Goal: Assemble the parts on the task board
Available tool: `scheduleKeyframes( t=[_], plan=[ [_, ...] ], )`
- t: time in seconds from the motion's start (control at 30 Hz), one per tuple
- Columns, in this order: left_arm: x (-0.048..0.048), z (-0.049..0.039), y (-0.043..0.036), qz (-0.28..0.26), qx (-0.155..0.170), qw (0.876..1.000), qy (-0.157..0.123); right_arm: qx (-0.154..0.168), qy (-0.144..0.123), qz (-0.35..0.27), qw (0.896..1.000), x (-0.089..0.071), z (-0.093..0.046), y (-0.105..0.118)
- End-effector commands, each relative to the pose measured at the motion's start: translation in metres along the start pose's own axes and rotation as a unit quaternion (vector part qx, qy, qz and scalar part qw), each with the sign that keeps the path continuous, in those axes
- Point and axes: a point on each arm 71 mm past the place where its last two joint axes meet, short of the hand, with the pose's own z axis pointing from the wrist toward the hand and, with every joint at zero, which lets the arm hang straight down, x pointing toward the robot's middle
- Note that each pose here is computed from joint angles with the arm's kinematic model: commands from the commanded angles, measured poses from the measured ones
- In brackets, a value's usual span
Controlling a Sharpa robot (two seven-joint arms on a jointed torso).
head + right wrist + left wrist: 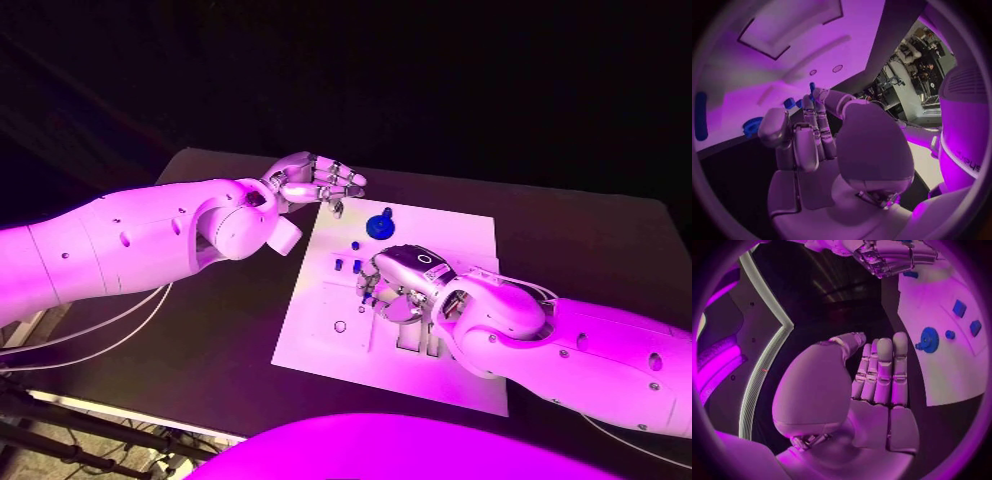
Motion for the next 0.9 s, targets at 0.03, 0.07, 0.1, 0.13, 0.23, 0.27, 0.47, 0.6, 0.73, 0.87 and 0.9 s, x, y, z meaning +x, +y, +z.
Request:
scheduleKeyframes(
  t=[0.03,0.07,0.1,0.13,0.23,0.27,0.47,0.6,0.73,0.87,0.9],
  plan=[
    [0.0025,0.0010,-0.0013,-0.006,0.005,1.000,0.007,-0.006,0.014,-0.011,1.000,0.004,0.000,0.000],
    [0.0026,0.0011,-0.0013,-0.006,0.005,1.000,0.007,-0.006,0.014,-0.011,1.000,0.004,0.001,0.000],
    [0.0026,0.0011,-0.0013,-0.006,0.005,1.000,0.007,-0.005,0.014,-0.011,1.000,0.005,0.001,0.000],
    [0.0027,0.0012,-0.0012,-0.007,0.005,1.000,0.007,-0.005,0.015,-0.010,1.000,0.006,0.001,0.000],
    [0.0027,0.0013,-0.0011,-0.007,0.004,1.000,0.008,-0.006,0.016,-0.009,1.000,0.007,0.001,0.001],
    [0.0027,0.0014,-0.0011,-0.007,0.004,1.000,0.008,-0.006,0.016,-0.008,1.000,0.007,0.001,0.001],
    [0.0028,0.0017,-0.0008,-0.007,0.003,1.000,0.009,-0.009,0.017,-0.005,1.000,0.010,0.002,0.004],
    [0.0030,0.0018,-0.0008,-0.007,0.003,1.000,0.010,-0.009,0.019,-0.004,1.000,0.011,0.002,0.004],
    [0.0033,0.0019,-0.0007,-0.007,0.002,1.000,0.011,-0.009,0.022,-0.003,1.000,0.012,0.002,0.004],
    [0.0036,0.0021,-0.0007,-0.008,0.002,1.000,0.011,-0.008,0.024,-0.003,1.000,0.014,0.003,0.004],
    [0.0036,0.0021,-0.0007,-0.008,0.002,1.000,0.012,-0.008,0.025,-0.003,1.000,0.014,0.003,0.003]
  ],
)
